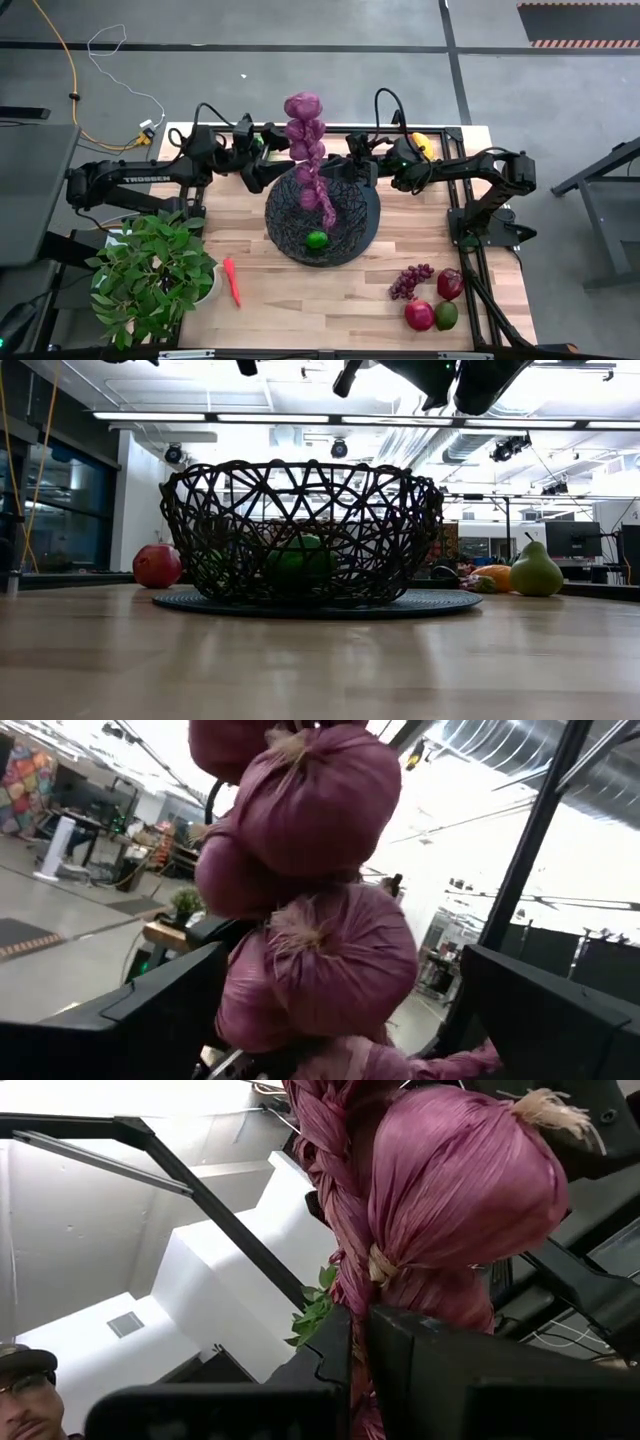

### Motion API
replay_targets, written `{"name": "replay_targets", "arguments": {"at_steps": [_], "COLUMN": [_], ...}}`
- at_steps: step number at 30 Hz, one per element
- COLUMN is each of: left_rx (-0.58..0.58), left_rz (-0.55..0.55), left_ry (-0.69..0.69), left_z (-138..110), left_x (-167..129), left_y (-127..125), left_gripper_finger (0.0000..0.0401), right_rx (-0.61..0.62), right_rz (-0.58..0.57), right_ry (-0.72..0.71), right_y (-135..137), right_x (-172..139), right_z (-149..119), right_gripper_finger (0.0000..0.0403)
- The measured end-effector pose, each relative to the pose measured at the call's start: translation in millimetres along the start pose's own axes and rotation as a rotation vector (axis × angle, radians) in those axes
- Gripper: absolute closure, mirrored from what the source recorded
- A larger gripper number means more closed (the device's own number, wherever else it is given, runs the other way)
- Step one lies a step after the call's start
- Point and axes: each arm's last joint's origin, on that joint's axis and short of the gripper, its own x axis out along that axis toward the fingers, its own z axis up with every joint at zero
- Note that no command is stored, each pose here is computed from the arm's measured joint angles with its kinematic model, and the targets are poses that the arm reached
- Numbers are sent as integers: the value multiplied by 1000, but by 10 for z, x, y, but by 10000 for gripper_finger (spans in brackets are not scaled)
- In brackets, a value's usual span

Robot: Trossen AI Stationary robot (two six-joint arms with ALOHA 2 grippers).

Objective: Build produce basket
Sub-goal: Adjust the purple garlic into basket

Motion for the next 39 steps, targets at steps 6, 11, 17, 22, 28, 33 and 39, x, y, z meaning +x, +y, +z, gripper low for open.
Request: {"name": "replay_targets", "arguments": {"at_steps": [6,11,17,22,28,33,39], "left_rx": [26,17,16,16,16,15,15], "left_rz": [34,50,53,53,50,50,51], "left_ry": [2,19,17,17,18,19,18], "left_z": [-40,-102,-99,-99,-99,-99,-99], "left_x": [29,66,66,66,66,66,66], "left_y": [37,78,88,89,88,88,89], "left_gripper_finger": [11,11,14,46,106,143,165], "right_rx": [19,21,21,21,22,50,81], "right_rz": [-30,-34,-32,-32,-23,-20,-30], "right_ry": [16,18,21,21,41,49,46], "right_y": [-32,-36,-35,-35,-34,-33,-41], "right_x": [-1,-1,0,0,-1,-1,-5], "right_z": [-17,-19,-21,-21,-26,-29,-24], "right_gripper_finger": [400,400,400,400,397,361,269]}}
